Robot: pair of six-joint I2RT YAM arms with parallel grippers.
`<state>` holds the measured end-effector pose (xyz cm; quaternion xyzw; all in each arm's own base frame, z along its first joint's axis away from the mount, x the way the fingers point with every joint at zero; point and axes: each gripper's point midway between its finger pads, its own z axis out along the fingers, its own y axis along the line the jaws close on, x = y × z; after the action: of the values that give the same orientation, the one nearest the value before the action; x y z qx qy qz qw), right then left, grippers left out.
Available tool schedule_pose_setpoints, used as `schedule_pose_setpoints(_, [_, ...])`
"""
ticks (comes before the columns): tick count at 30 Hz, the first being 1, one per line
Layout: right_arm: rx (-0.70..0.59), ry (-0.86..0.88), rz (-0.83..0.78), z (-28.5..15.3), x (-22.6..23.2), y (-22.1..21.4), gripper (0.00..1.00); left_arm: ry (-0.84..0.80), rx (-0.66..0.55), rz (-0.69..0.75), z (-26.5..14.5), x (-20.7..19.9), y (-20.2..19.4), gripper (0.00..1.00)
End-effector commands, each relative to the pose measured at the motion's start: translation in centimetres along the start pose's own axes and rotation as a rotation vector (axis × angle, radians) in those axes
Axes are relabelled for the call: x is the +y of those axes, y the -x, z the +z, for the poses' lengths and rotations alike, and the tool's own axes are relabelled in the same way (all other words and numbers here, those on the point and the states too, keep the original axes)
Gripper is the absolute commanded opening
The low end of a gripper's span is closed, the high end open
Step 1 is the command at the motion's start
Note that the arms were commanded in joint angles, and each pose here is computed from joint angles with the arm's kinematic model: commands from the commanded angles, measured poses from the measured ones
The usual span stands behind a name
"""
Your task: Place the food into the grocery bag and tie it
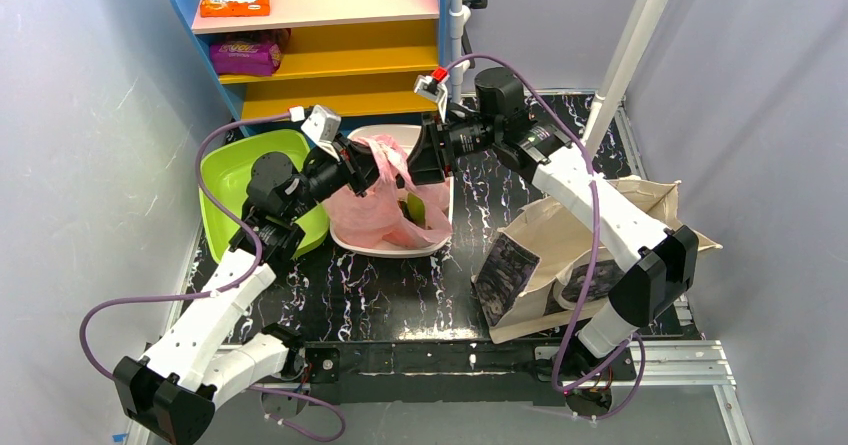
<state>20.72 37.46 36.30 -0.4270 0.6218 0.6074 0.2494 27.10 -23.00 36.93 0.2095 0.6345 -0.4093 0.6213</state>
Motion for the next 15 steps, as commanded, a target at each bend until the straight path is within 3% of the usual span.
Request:
schedule_pose_setpoints(1, [-0.003, 0.091, -0.102, 0.1, 2.3, 1.0, 0.38, 0.022, -0.049, 0.004, -0.5, -0.6, 2.9, 0.0])
schedule_pose_setpoints(15, [-0.056, 0.03, -0.13, 2.4, 1.9, 2.5, 0.53, 0.046, -0.084, -0.021, -1.0, -0.6, 3.7, 0.0])
